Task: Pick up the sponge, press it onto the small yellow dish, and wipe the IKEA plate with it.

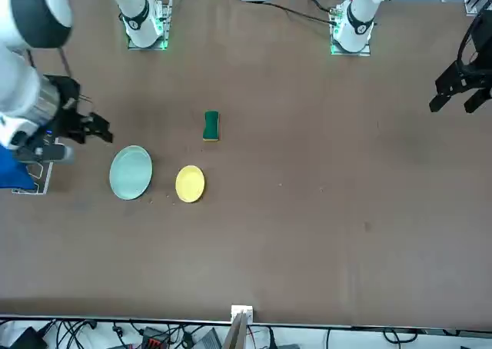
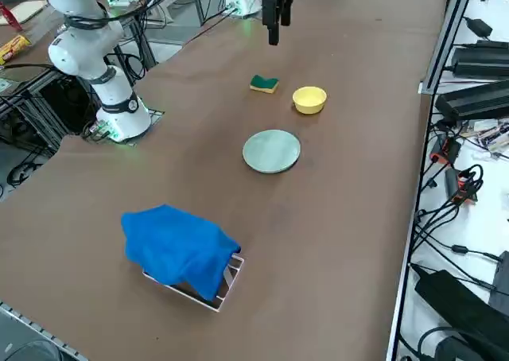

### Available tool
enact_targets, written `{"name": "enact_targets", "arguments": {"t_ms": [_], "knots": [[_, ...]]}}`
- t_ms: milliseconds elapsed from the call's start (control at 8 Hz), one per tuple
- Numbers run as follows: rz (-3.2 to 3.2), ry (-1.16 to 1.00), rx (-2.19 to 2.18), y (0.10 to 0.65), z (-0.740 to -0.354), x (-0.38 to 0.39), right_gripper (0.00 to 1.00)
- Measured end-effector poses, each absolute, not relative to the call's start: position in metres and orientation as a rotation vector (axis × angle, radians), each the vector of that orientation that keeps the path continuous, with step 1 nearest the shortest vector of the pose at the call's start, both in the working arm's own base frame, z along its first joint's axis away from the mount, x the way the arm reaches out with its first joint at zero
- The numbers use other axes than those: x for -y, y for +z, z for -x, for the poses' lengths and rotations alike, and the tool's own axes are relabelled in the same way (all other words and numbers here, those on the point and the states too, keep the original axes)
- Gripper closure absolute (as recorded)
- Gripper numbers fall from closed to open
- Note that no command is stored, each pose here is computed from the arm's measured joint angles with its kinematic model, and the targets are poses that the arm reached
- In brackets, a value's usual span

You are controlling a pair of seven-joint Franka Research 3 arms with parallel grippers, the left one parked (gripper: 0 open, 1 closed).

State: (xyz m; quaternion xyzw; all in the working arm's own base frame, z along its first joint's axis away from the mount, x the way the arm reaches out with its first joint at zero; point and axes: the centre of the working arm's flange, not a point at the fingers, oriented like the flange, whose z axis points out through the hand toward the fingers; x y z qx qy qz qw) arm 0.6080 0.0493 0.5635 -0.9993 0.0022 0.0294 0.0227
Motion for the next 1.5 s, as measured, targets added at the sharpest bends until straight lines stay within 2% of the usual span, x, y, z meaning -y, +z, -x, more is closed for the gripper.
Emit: {"name": "enact_targets", "arguments": {"t_ms": [250, 625, 1500], "knots": [[3.145, 0.041, -0.041, 0.59, -0.603, -0.012, 0.0], [3.192, 0.089, 0.012, 0.629, -0.577, -0.016, 0.0], [3.19, 0.126, 0.024, 0.627, -0.57, -0.02, 0.0]]}}
